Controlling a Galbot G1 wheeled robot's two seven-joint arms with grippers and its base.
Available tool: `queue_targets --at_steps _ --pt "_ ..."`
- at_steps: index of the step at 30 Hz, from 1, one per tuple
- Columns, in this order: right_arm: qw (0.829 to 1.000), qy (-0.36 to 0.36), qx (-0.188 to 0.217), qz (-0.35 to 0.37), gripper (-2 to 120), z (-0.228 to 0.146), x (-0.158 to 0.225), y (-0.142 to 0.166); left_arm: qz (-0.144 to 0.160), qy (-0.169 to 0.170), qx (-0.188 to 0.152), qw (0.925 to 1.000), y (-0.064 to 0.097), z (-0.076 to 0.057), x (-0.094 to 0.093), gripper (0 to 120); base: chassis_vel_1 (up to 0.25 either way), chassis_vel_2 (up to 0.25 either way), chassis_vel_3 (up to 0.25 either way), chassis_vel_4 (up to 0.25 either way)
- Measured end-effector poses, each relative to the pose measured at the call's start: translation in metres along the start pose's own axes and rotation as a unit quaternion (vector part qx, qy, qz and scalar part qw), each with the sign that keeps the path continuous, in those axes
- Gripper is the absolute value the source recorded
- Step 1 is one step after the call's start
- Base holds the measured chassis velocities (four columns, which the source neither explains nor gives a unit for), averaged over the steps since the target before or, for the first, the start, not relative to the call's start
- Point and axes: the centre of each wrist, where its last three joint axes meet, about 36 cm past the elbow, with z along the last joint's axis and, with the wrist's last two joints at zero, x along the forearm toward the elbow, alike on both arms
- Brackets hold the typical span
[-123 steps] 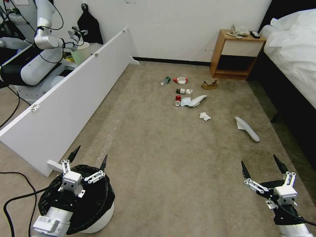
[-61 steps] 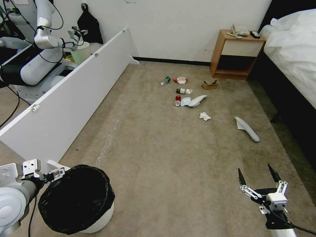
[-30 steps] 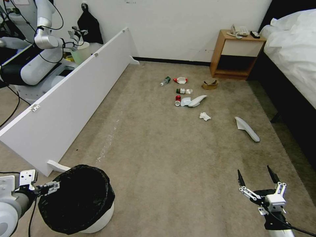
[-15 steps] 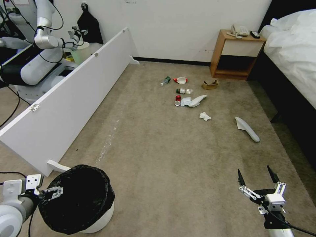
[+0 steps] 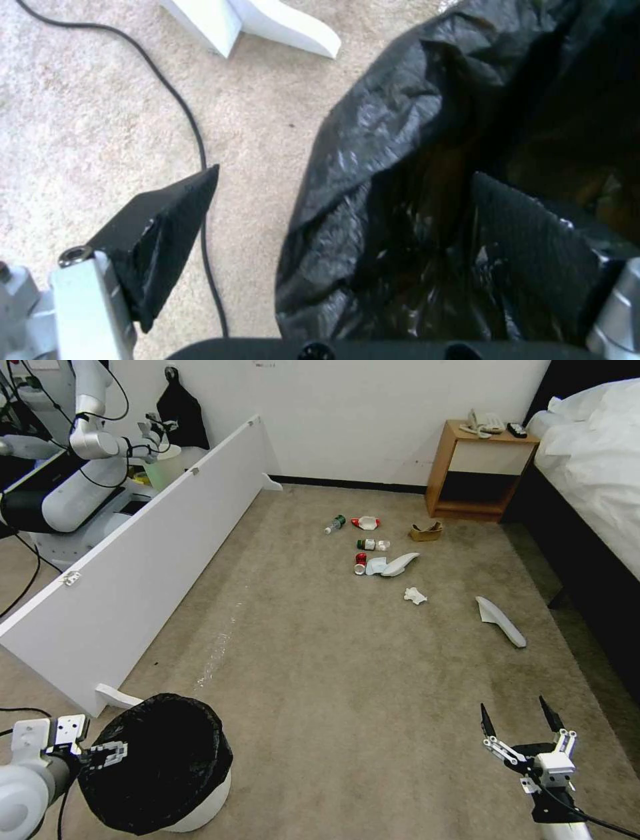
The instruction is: Pick up the trash bin and place the garbage on the floor into it.
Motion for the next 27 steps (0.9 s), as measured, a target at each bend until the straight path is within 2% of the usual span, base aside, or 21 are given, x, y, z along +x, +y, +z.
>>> queue_targets --at_steps 10,12,13,15,16,18,19,21,22,24,25,27 --pt "1.000 0.003 0.000 0.001 100 0.002 0.002 0.000 0.004 0.014 -0.005 0.9999 0.007 -0.004 -0.015 100 0.000 0.000 0.000 0.000" --pt "1.000 0.004 0.000 0.002 100 0.002 0.002 0.000 0.010 0.016 -0.007 0.9998 0.009 -0.003 -0.020 90 0.000 0.000 0.000 0.000" --pt "1.000 0.004 0.000 0.002 100 0.002 0.002 0.000 0.010 0.016 -0.007 0.9998 0.009 -0.003 -0.020 90 0.000 0.000 0.000 0.000" --pt "1.000 0.004 -0.001 0.003 100 0.002 0.002 0.000 0.017 0.016 -0.010 0.9997 0.010 -0.001 -0.023 79 0.000 0.000 0.000 0.000" --pt "1.000 0.004 -0.001 0.003 100 0.002 0.002 0.000 0.017 0.016 -0.010 0.9997 0.010 -0.001 -0.023 79 0.000 0.000 0.000 0.000" --pt "1.000 0.005 0.000 0.001 100 0.003 0.002 0.001 0.025 0.017 -0.017 0.9994 0.011 0.001 -0.028 68 0.000 0.000 0.000 0.000" --pt "1.000 0.005 0.000 0.001 100 0.003 0.002 0.001 0.025 0.017 -0.017 0.9994 0.011 0.001 -0.028 68 0.000 0.000 0.000 0.000" --pt "1.000 0.006 0.001 -0.001 100 0.003 0.002 0.001 0.029 0.017 -0.020 0.9992 0.011 0.002 -0.032 57 0.000 0.000 0.000 0.000" --pt "1.000 0.006 0.001 -0.001 100 0.003 0.002 0.001 0.029 0.017 -0.020 0.9992 0.011 0.002 -0.032 57 0.000 0.000 0.000 0.000" --pt "1.000 0.007 0.002 -0.002 100 0.003 0.002 0.001 0.035 0.015 -0.024 0.9990 0.008 0.002 -0.036 46 0.000 0.000 0.000 0.000" --pt "1.000 0.007 0.002 -0.002 100 0.003 0.002 0.001 0.035 0.015 -0.024 0.9990 0.008 0.002 -0.036 46 0.000 0.000 0.000 0.000" --pt "1.000 0.007 0.003 -0.002 100 0.002 0.002 0.001 0.039 0.013 -0.024 0.9988 0.006 0.001 -0.038 38 0.000 0.000 0.000 0.000"
